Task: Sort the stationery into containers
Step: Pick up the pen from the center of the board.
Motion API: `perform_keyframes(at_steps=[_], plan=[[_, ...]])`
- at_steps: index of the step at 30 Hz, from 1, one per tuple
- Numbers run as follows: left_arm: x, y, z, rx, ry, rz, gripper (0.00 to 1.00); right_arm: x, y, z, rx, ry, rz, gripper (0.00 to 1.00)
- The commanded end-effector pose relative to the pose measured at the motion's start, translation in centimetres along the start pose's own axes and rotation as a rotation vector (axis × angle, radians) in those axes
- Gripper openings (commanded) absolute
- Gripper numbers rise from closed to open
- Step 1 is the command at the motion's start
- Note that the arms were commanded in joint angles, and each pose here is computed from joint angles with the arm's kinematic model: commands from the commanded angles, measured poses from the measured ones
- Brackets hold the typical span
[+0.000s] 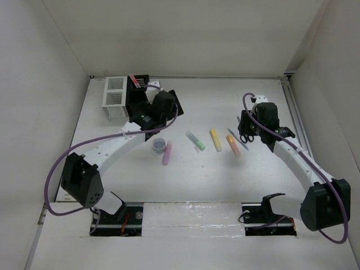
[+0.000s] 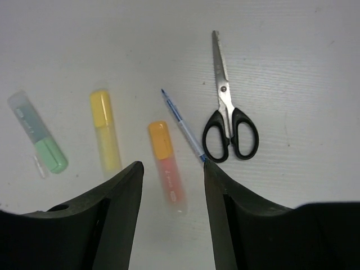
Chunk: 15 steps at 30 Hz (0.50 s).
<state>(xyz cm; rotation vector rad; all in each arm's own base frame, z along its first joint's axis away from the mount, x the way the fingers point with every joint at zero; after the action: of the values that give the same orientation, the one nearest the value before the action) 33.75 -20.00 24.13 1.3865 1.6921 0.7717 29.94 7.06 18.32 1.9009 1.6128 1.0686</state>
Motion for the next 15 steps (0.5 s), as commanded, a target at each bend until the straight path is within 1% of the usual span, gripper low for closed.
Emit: perform_keyframes(at_steps=[1, 4, 5, 6, 7, 8, 12, 15], plan=[[-0.7, -1.0, -2.5, -0.004, 0.026, 0.0, 1.0, -0.6, 3.3, 0.4, -0.077, 0.003, -0.058, 0.53], [-2.3, -2.2, -5.2, -0.003, -0.039, 0.028, 1.0, -1.1, 3.7, 1.7, -0.05, -0.014, -0.045, 0.53], [-2.8, -2.2, -5.8, -0.011, -0.057, 0.033, 1.0, -0.7, 4.3, 1.9, -0.048, 0.014, -0.058, 0.53], [-3.2, -2.4, -6.8, -0.006, -0.08, 0.029, 1.0, -0.8, 3.7, 3.0, 0.0, 0.009, -0.07, 0.51], [-3.0, -2.8, -7.1, 0.012, -0.092, 0.035, 1.0, -0.9, 3.7, 3.3, 0.023, 0.002, -0.089, 0.51], [-3.1, -2.6, -7.4, 0.013, -0.107, 0.029, 1.0, -0.8, 3.6, 3.6, 0.047, 0.013, -0.098, 0.47], [-2.3, -2.8, -9.2, 0.005, -0.151, 0.019, 1.0, -1.4, 2.6, 5.5, 0.11, -0.013, -0.114, 0.38], [-2.1, -3.0, -9.7, 0.004, -0.161, 0.021, 1.0, -1.5, 1.9, 6.3, 0.156, 0.001, -0.123, 0.39]])
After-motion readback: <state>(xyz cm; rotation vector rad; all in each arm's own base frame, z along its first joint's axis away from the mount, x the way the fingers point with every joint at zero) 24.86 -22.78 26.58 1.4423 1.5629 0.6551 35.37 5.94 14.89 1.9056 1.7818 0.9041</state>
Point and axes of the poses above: each gripper's point midway between its finger pads, its own z axis out along the fingers, its own x axis along the line the jaws close on, y = z × x, the point moved 5 cm from there along -z, back along the fingers, and after that the axes turned 11 degrees about z, right-handed, at the moved point
